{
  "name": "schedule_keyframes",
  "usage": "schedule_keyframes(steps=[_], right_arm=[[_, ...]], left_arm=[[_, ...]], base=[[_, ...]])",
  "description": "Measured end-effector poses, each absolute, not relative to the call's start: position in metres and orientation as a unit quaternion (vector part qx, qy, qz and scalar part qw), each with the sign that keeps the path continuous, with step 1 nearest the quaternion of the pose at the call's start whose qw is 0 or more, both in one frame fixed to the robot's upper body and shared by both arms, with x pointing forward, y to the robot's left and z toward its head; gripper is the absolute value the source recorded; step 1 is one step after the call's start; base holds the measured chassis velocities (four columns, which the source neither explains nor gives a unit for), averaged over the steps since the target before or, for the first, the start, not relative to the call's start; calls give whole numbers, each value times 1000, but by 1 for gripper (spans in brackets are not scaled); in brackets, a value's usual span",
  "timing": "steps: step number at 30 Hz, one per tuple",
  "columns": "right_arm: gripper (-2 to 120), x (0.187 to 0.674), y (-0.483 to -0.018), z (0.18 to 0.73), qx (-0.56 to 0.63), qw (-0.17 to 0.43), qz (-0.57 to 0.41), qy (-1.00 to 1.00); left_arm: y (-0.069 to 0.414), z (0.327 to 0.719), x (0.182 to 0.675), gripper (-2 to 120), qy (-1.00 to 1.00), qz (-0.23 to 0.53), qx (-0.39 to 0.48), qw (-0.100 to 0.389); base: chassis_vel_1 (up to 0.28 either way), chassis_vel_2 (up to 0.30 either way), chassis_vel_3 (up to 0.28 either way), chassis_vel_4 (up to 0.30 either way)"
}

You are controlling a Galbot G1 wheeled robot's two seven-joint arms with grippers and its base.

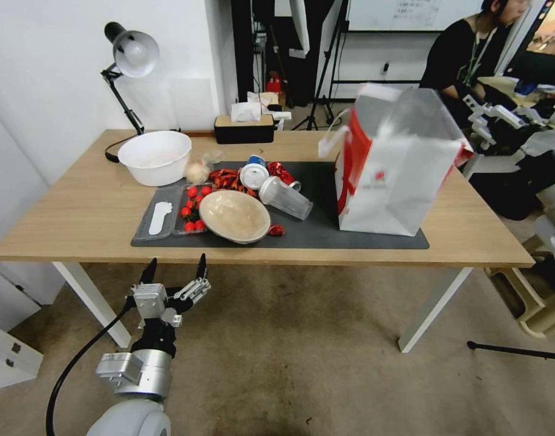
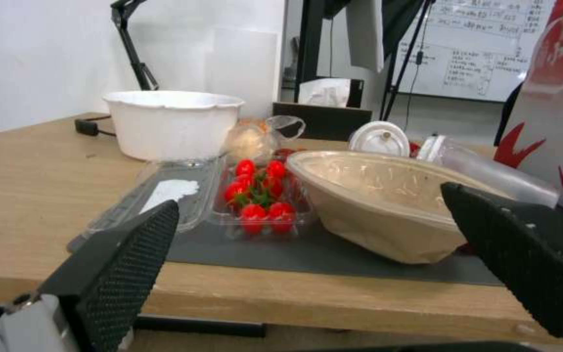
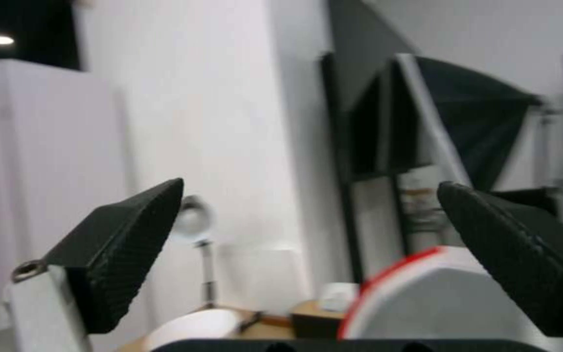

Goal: Pick up the food delivery bag from the floor and place it on the table.

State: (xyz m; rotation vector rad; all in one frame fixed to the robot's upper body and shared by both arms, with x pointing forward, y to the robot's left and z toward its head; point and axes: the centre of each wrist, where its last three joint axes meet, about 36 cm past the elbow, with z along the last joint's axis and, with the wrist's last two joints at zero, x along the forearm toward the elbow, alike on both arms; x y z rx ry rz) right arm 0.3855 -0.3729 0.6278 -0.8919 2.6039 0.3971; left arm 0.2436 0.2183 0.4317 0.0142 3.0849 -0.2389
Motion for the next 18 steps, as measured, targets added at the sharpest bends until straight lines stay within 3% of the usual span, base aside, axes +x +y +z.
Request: schedule_keyframes(steps=[9, 18], right_arm=[[100, 356, -349, 586, -400, 150, 53, 903], [100, 320, -334, 540, -308, 88, -44, 946]], left_arm=[[220, 433, 243, 100, 997, -75, 3, 25], [219, 432, 243, 100, 997, -76, 2, 24]], base=[[0, 0, 0, 0], [0, 0, 0, 0]])
